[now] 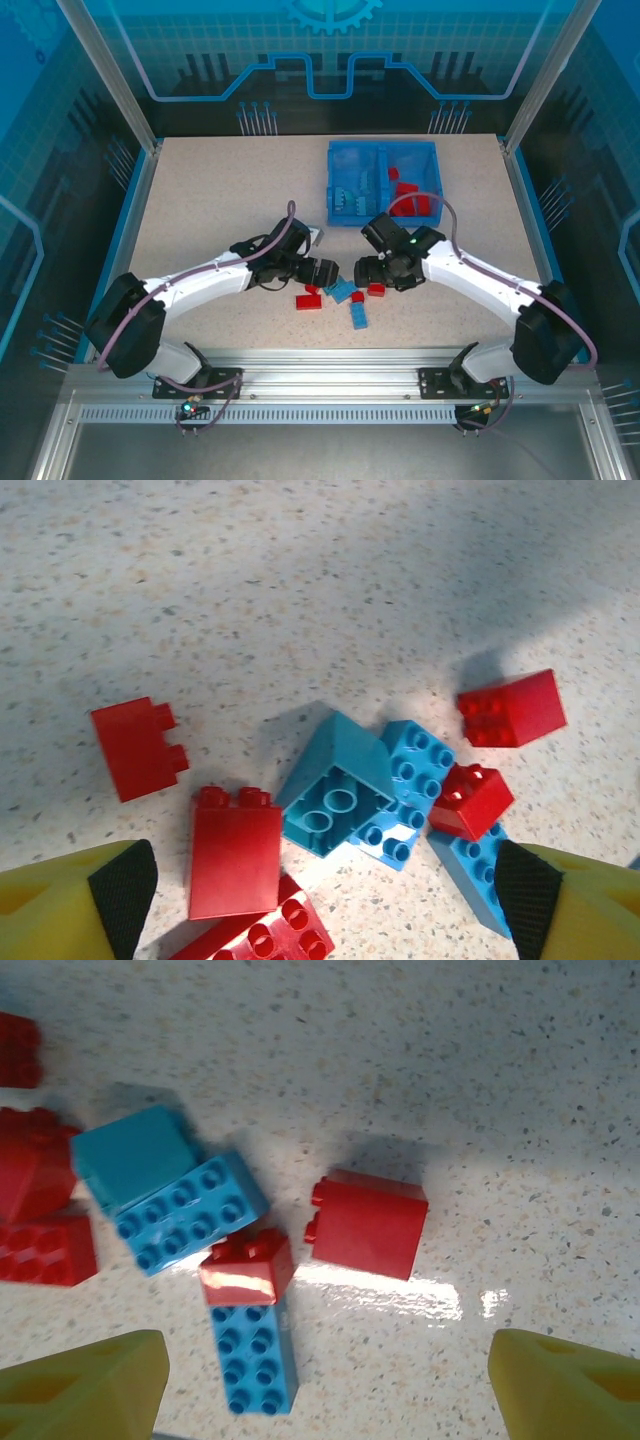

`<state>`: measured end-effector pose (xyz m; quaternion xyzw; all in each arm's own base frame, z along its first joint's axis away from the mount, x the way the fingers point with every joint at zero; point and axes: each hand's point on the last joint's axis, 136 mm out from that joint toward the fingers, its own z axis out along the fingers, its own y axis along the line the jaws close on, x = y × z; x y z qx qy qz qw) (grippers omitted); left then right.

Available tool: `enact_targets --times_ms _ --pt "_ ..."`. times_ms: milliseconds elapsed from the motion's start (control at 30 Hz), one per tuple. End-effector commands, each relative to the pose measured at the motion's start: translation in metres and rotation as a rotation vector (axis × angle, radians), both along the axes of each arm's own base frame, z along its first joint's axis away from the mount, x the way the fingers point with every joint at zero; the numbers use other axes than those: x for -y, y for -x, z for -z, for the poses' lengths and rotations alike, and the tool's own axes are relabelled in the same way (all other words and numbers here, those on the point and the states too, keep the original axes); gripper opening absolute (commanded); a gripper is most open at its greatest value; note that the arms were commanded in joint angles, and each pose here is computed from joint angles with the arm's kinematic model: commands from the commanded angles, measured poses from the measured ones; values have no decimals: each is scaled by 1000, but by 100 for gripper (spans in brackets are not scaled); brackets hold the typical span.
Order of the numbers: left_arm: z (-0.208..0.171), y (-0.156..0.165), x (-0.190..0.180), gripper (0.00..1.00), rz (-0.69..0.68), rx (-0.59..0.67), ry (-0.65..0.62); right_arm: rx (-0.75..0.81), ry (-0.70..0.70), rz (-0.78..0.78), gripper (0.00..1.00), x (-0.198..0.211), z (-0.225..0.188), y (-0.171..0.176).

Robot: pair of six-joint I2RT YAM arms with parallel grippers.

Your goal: Sort the legos into containers by color

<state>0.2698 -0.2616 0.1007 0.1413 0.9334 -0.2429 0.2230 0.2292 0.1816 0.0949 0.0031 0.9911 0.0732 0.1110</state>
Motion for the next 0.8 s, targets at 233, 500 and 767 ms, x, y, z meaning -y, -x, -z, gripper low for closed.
enact_targets --times_ms 233,500,767 --pt "-22 6 6 99 183 132 -5 -74 82 107 70 4 64 -14" --pt "-25 3 2 99 170 184 -2 -86 120 162 38 22 72 -11" --pt "-35 -7 -7 99 89 229 -13 207 53 249 31 65 -29 -59"
